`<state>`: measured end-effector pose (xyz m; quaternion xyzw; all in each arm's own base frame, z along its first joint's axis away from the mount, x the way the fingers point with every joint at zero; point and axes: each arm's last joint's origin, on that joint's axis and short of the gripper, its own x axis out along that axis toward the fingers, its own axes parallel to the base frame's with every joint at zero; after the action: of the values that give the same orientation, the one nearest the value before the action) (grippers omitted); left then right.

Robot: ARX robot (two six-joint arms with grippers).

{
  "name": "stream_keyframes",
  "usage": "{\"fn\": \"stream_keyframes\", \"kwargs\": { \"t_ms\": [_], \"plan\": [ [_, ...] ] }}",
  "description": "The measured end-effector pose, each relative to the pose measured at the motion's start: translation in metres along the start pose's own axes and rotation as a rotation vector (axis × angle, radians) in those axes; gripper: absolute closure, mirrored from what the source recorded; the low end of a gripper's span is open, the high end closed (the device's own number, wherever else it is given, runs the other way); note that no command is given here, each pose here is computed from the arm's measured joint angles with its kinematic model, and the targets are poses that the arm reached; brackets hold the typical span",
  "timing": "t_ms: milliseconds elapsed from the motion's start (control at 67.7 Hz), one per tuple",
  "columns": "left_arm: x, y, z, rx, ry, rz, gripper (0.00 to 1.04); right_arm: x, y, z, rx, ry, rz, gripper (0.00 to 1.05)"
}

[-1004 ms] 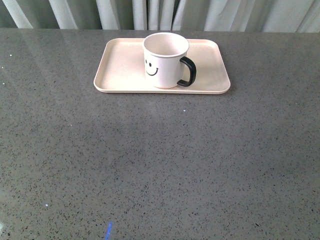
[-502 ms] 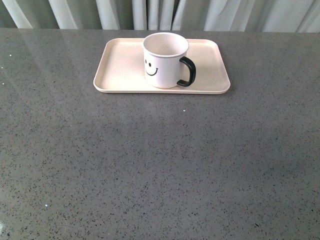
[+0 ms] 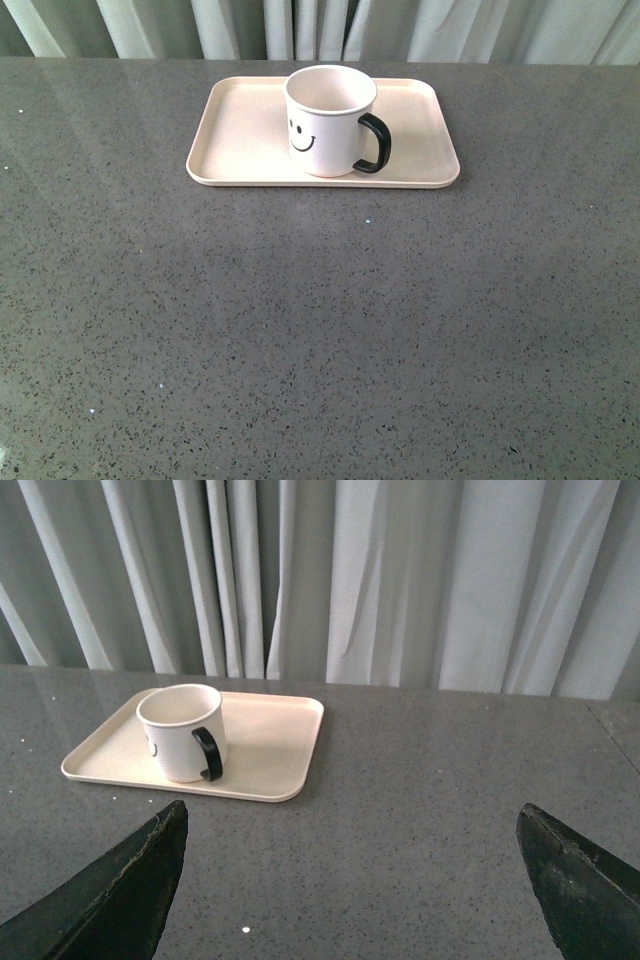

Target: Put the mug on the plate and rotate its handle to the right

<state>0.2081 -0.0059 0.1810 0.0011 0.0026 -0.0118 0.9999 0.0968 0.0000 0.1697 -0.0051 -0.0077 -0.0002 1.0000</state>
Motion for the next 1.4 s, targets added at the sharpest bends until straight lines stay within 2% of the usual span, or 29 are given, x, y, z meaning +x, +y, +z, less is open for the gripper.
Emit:
{"fn": "stream_keyframes", "kwargs": {
  "t_ms": [458,1403],
  "plan": [
    [-0.047,0.004,-0.019,0.000,0.014,0.020,1.03,0.000,0.000,0.000,0.000,0.000,0.000,0.09],
    [-0.090,0.003,-0.010,0.000,-0.019,0.020,1.03,0.000,0.000,0.000,0.000,0.000,0.000,0.09]
  ]
}}
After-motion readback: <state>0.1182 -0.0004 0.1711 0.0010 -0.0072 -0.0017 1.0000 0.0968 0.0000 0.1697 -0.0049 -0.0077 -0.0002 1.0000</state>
